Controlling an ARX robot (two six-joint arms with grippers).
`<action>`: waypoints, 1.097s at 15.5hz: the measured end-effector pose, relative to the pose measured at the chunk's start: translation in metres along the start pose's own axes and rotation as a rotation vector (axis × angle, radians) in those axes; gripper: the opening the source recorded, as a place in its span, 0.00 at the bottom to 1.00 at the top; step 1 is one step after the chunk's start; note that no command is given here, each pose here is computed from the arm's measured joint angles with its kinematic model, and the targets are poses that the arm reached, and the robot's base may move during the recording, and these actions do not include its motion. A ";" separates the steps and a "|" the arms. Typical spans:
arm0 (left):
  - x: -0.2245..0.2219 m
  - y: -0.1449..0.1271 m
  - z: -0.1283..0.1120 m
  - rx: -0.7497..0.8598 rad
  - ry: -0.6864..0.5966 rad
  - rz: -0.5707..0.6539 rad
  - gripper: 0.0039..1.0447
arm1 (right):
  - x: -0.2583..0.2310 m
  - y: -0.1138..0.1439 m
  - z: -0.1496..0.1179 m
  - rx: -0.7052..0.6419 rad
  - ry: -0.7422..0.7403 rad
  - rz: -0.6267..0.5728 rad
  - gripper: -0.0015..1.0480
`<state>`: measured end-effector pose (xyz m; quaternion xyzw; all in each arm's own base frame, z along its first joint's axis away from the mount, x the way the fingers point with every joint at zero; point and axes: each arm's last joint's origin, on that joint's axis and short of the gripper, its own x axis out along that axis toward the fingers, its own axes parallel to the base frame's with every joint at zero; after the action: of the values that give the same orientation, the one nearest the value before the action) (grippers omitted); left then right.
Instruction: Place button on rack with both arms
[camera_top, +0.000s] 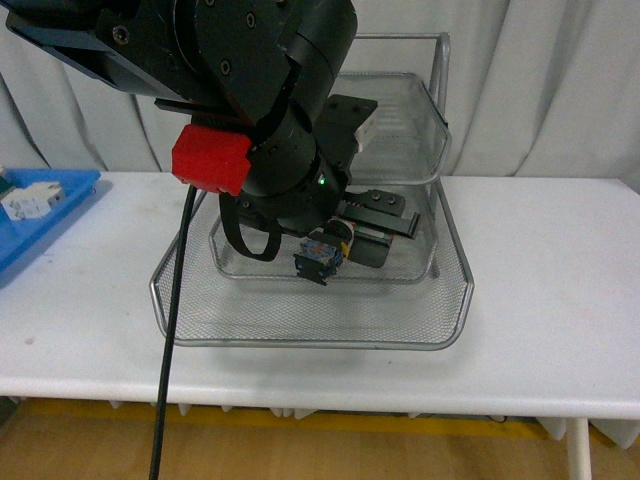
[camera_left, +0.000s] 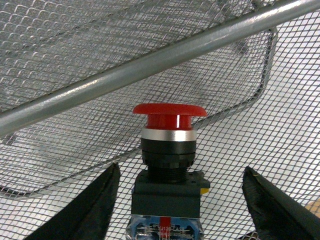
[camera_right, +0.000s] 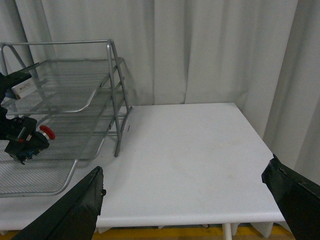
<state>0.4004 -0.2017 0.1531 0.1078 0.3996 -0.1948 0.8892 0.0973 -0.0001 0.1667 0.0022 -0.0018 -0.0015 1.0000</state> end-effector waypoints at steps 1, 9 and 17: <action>-0.002 0.001 0.001 -0.011 -0.009 0.003 0.82 | 0.000 0.000 0.000 0.000 0.000 0.000 0.94; -0.160 0.015 -0.054 -0.036 -0.471 0.158 0.89 | 0.000 0.000 0.000 0.000 0.000 0.000 0.94; -0.258 0.075 -0.196 -0.219 -0.859 0.420 0.02 | 0.000 0.000 0.000 -0.001 0.000 0.002 0.94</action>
<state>0.1456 0.0007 0.2206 0.0020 -0.0155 0.0050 0.9999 0.0973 0.0000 0.1667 0.0016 -0.0018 -0.0004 1.0000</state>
